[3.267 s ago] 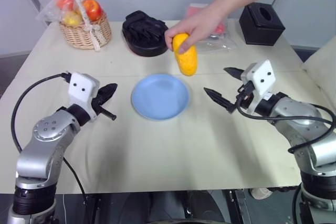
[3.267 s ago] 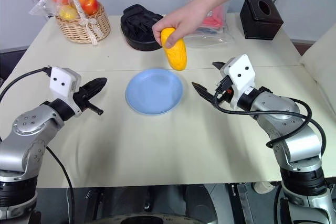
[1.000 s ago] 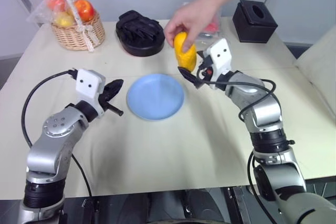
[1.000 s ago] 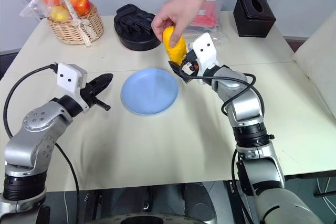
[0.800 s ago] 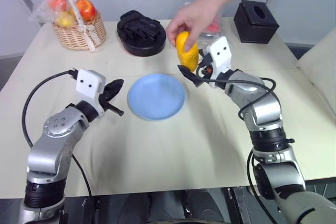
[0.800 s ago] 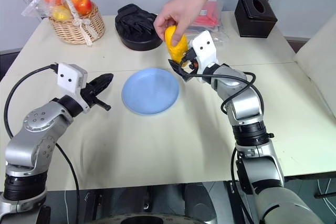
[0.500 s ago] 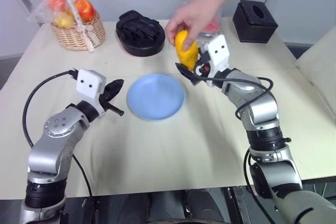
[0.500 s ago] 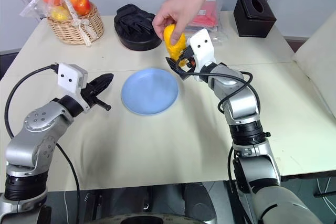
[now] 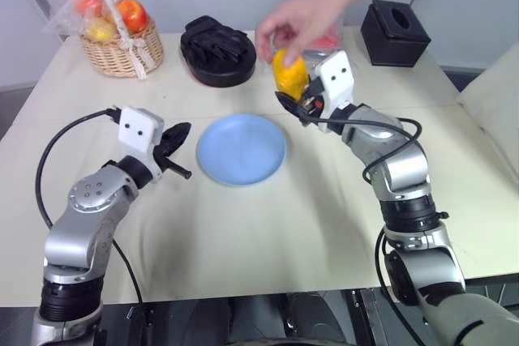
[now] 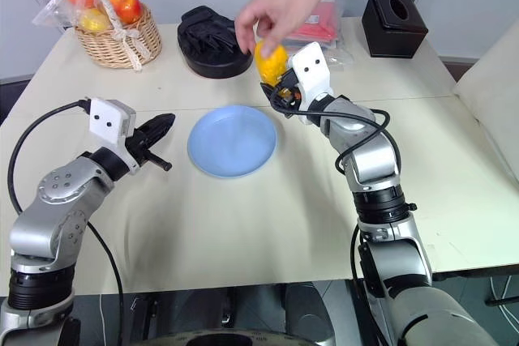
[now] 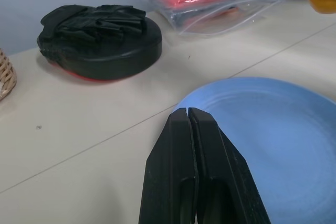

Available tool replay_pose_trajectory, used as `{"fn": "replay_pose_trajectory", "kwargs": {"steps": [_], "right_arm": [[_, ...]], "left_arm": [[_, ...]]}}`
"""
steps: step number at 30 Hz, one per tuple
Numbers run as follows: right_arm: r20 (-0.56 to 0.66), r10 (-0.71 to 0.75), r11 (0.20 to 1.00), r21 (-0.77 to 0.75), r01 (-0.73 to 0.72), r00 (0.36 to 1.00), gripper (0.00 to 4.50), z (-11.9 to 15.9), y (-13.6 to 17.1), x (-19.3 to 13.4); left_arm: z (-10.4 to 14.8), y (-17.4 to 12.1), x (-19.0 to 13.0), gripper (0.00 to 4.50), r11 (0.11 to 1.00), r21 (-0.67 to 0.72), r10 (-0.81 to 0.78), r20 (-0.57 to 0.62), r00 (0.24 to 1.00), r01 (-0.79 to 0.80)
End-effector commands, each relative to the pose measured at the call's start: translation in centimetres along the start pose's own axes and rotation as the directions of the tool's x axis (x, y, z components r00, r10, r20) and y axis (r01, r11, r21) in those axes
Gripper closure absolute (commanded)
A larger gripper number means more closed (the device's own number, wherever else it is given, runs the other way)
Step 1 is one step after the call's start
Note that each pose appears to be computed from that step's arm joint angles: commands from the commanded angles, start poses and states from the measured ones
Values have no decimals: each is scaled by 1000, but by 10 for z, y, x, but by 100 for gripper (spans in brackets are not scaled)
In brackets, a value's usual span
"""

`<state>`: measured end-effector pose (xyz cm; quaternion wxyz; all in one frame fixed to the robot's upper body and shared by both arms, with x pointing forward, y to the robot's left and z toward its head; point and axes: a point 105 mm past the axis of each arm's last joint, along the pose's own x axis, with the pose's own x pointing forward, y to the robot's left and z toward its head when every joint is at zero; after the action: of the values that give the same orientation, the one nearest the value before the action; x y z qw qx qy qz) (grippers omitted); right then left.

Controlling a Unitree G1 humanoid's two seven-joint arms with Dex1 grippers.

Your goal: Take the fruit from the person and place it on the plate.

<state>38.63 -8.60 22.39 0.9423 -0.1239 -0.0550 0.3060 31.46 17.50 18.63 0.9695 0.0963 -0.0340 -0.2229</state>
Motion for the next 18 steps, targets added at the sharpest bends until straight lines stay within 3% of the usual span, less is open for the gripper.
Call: {"fn": "replay_pose_trajectory", "kwargs": {"steps": [1,4,11,18], "right_arm": [[56,25,999,-47,-23,998,202,20,7,-4],[39,51,998,-32,-49,998,202,16,16,-6],[-147,180,984,32,-177,973,202,-33,64,-7],[-222,233,972,41,-229,947,202,-59,87,4]], "left_arm": [[11,2,-1,450,1000,29,11,44,999,-12],[10,4,-1,450,1000,26,13,39,999,-14],[5,13,-6,450,999,16,27,8,1000,-27],[-7,21,-15,450,998,28,50,-40,998,-49]]}}
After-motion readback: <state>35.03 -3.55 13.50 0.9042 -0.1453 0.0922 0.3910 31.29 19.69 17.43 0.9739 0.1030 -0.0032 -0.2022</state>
